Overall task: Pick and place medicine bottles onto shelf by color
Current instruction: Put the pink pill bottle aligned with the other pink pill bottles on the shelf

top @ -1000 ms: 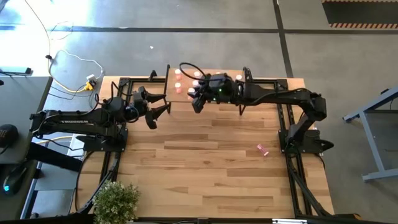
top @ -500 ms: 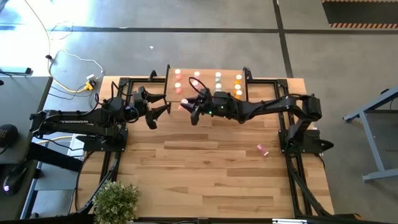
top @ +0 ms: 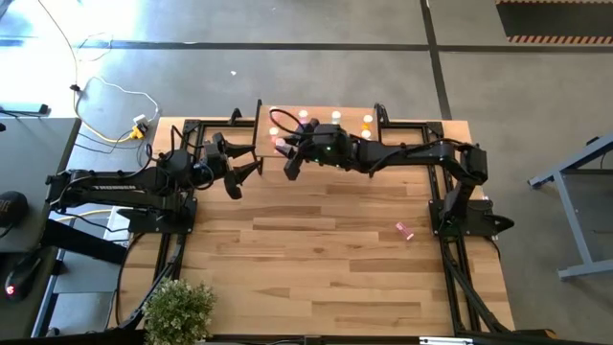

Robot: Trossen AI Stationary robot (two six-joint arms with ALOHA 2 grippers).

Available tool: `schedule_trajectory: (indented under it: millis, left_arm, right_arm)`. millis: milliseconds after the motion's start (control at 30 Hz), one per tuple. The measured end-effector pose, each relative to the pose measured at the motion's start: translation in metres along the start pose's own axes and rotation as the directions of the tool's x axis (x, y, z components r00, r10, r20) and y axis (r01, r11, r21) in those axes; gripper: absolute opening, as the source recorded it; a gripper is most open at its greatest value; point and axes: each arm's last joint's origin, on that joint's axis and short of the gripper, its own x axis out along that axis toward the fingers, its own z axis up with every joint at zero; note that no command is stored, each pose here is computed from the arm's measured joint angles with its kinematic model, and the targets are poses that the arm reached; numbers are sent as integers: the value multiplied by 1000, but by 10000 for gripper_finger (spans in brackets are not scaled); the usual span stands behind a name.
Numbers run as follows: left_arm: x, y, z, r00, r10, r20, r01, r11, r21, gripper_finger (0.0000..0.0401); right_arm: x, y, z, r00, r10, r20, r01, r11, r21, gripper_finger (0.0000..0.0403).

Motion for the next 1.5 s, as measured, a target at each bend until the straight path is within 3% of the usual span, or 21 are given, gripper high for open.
schedule_trajectory:
  millis: [300, 467, 600, 767, 967, 1167, 1500]
  left_arm:
    - [-6, 0, 19, 999, -3, 43, 3, 1000, -11, 241]
    - [-9, -1, 32, 999, -1, 44, 2, 1000, -11, 241]
    - [-11, -1, 39, 998, -3, 56, 4, 1000, -15, 241]
    - [-11, -1, 39, 999, -4, 42, 4, 1000, -11, 241]
    - [-11, -1, 34, 1000, 1, -6, -1, 1000, -2, 241]
    - [-11, -1, 34, 1000, 1, -11, -1, 1000, 2, 241]
    - [-11, 0, 32, 1000, 4, -26, -4, 1000, 6, 241]
  right_arm:
    - [17, -1, -19, 998, -22, -54, 21, 999, -36, 117]
    - [17, 0, -15, 999, -17, -34, 14, 997, -74, 117]
    - [15, 1, 3, 999, -20, -29, 17, 995, -101, 117]
    - [16, -6, 9, 999, -34, -42, 29, 994, -107, 117]
    - [39, -4, -17, 993, -1, -118, -13, 993, -116, 117]
    - [55, -2, -19, 991, -2, -131, -16, 990, -142, 117]
    - [58, -8, -20, 985, -51, -168, 22, 985, -170, 117]
